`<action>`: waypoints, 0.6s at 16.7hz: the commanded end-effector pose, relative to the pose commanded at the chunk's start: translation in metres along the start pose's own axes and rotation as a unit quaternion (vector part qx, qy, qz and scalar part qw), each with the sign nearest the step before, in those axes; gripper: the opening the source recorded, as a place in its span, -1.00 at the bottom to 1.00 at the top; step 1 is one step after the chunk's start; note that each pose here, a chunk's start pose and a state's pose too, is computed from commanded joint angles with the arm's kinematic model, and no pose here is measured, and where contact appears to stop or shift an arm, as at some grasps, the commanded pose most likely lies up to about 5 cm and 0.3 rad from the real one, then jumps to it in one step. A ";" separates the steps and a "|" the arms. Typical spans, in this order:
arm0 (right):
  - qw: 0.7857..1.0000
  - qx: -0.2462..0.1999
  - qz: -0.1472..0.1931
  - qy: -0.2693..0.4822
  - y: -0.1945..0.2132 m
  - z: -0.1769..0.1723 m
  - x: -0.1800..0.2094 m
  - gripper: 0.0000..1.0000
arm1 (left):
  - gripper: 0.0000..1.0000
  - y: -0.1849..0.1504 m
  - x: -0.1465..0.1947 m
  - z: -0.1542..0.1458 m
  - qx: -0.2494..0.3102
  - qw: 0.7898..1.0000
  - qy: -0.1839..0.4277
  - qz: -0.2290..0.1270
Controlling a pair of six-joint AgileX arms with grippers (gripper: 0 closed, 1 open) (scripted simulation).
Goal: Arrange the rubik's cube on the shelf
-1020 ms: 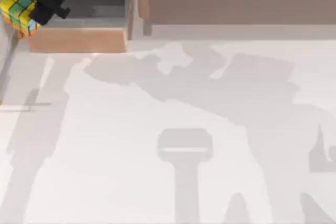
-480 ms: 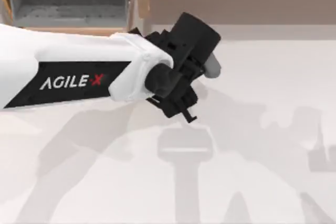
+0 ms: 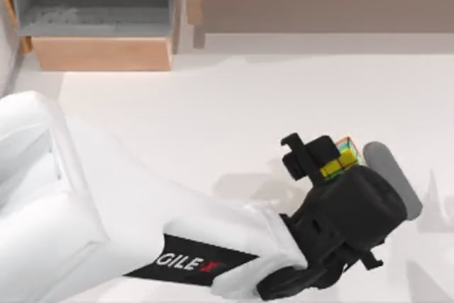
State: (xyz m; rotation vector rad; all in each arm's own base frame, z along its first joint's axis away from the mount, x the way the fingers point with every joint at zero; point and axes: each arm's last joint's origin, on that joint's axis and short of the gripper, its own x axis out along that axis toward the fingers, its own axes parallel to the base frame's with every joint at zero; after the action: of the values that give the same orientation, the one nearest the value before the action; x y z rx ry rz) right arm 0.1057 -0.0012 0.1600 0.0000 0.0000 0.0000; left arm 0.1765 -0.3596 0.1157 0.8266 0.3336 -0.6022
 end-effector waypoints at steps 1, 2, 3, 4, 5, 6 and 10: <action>1.000 0.000 0.000 0.000 0.000 0.000 0.000 1.00 | -1.00 -0.011 -0.003 0.003 -0.012 1.000 -0.025 -0.004; 1.000 0.000 0.000 0.000 0.000 0.000 0.000 1.00 | -1.00 -0.021 -0.005 0.005 -0.025 0.999 -0.047 -0.008; 1.000 0.000 0.000 0.000 0.000 0.000 0.000 1.00 | -1.00 -0.029 -0.005 0.007 -0.039 0.997 -0.067 -0.011; 1.000 0.000 0.000 0.000 0.000 0.000 0.000 1.00 | -1.00 -0.036 -0.005 0.008 -0.054 0.995 -0.086 -0.013; 1.000 0.000 0.000 0.000 0.000 0.000 0.000 1.00 | -1.00 -0.040 -0.002 0.010 -0.071 0.992 -0.102 -0.012; 1.000 0.000 0.000 0.000 0.000 0.000 0.000 1.00 | -1.00 -0.043 0.002 0.011 -0.088 0.989 -0.118 -0.010; 1.000 0.000 0.000 0.000 0.000 0.000 0.000 1.00 | -1.00 -0.030 0.030 0.020 -0.169 0.970 -0.170 0.030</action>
State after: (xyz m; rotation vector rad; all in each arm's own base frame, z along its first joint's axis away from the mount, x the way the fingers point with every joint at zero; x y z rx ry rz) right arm 0.1057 -0.0012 0.1600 0.0000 0.0000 0.0000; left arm 0.1827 -0.4018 0.0962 0.3945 0.0919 -0.5970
